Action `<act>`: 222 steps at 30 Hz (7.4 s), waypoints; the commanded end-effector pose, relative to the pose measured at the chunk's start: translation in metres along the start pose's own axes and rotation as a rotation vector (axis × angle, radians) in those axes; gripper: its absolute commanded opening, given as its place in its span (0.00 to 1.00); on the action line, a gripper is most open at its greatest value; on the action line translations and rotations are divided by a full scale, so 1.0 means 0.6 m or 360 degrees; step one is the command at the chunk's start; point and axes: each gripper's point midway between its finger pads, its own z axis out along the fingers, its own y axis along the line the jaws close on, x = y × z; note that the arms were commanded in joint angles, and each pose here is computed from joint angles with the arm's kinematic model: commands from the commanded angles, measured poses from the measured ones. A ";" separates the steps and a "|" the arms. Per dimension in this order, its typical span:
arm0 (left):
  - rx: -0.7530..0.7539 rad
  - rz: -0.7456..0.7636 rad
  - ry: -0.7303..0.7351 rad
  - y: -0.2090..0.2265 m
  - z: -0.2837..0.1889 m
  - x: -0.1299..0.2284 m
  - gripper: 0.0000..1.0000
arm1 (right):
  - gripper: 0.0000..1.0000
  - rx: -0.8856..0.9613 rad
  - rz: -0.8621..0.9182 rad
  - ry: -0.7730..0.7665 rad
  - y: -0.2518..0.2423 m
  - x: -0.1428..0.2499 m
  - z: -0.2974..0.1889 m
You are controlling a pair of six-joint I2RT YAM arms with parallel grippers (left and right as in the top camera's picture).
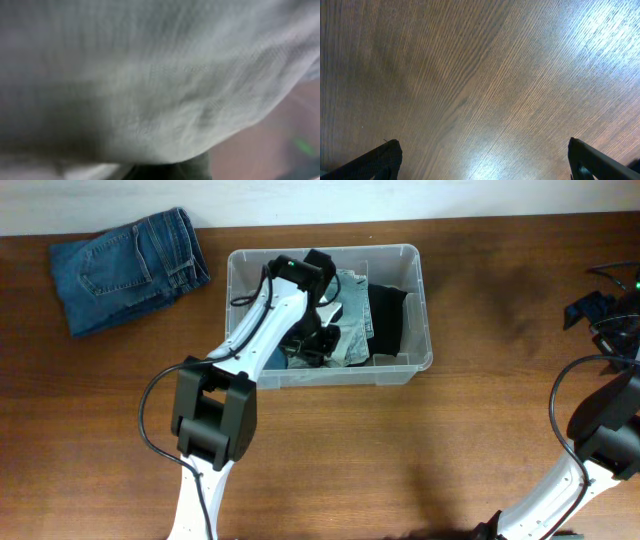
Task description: Pack container
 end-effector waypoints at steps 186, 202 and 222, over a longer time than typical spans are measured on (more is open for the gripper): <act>-0.0342 -0.0027 -0.0820 0.122 -0.127 -0.212 0.01 | 0.98 0.0007 0.0015 -0.0035 -0.005 -0.002 -0.011; -0.0126 0.0188 -0.0951 -0.011 -0.170 -0.227 0.01 | 0.98 0.0007 0.0016 -0.0035 -0.005 -0.002 -0.011; -0.0135 0.0206 -0.0870 -0.011 -0.065 -0.258 0.01 | 0.98 0.0007 0.0015 -0.0035 -0.005 -0.002 -0.011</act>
